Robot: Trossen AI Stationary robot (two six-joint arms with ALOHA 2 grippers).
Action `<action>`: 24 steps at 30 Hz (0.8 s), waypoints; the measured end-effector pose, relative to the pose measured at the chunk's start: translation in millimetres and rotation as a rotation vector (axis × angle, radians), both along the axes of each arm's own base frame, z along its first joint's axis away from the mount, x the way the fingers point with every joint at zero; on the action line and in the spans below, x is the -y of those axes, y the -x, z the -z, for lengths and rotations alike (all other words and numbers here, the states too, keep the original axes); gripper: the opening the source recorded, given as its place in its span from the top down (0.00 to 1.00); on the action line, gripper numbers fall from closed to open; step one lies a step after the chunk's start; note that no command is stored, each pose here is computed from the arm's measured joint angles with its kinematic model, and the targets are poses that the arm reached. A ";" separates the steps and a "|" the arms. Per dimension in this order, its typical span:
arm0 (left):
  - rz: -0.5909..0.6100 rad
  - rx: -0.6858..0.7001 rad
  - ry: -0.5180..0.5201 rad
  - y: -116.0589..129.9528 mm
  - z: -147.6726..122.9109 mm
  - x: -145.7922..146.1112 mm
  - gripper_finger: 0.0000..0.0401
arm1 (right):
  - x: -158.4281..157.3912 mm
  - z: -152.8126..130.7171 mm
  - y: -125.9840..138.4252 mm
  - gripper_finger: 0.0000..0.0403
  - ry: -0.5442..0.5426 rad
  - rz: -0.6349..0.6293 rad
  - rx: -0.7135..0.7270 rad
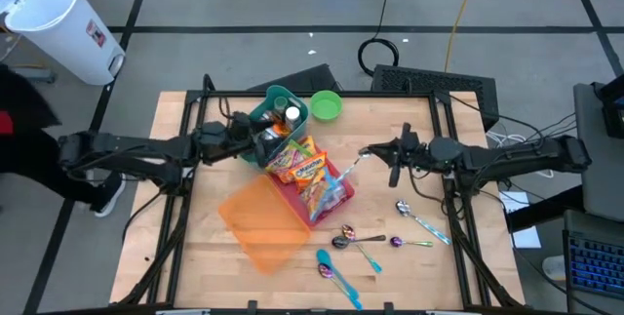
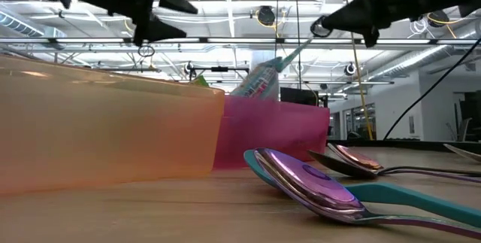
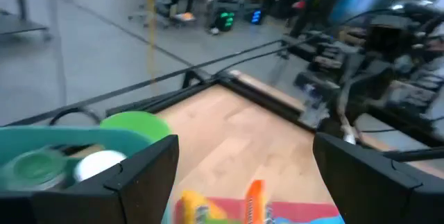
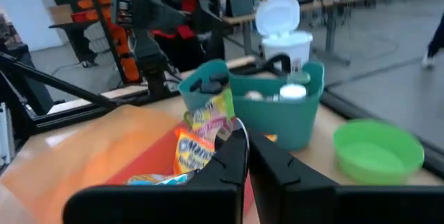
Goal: Pick & Place Food Item
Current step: Put the top white blue spoon into the orange bin
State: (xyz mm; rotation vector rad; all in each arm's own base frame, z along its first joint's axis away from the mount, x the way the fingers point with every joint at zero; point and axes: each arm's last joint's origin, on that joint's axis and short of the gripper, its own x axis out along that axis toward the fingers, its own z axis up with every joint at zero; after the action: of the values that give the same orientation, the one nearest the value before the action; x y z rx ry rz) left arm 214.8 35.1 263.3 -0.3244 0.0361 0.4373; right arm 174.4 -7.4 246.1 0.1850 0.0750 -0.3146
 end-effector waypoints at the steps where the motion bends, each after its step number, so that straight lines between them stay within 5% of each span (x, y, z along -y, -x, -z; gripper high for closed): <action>1: 0.021 0.020 -0.003 -4.3 0.5 0.1 0.16 | 0.0 -0.5 -2.4 1.00 0.022 -0.003 0.008; 9: 0.204 0.143 0.028 -32.2 6.7 2.1 0.16 | -5.3 1.1 -12.8 1.00 0.135 -0.035 0.003; 14: 0.245 0.087 0.088 -57.4 16.9 4.3 0.16 | -5.3 2.6 -13.6 1.00 0.143 -0.033 -0.010; 24: 0.356 -0.020 0.040 -123.4 7.8 17.9 0.16 | -17.0 -5.2 -10.3 1.00 0.287 -0.040 0.010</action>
State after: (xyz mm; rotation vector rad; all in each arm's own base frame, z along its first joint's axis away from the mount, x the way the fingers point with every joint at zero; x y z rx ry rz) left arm 338.2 17.1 255.5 -0.3451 0.1201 0.0868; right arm 184.7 9.6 251.3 -0.0993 0.0226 -0.2809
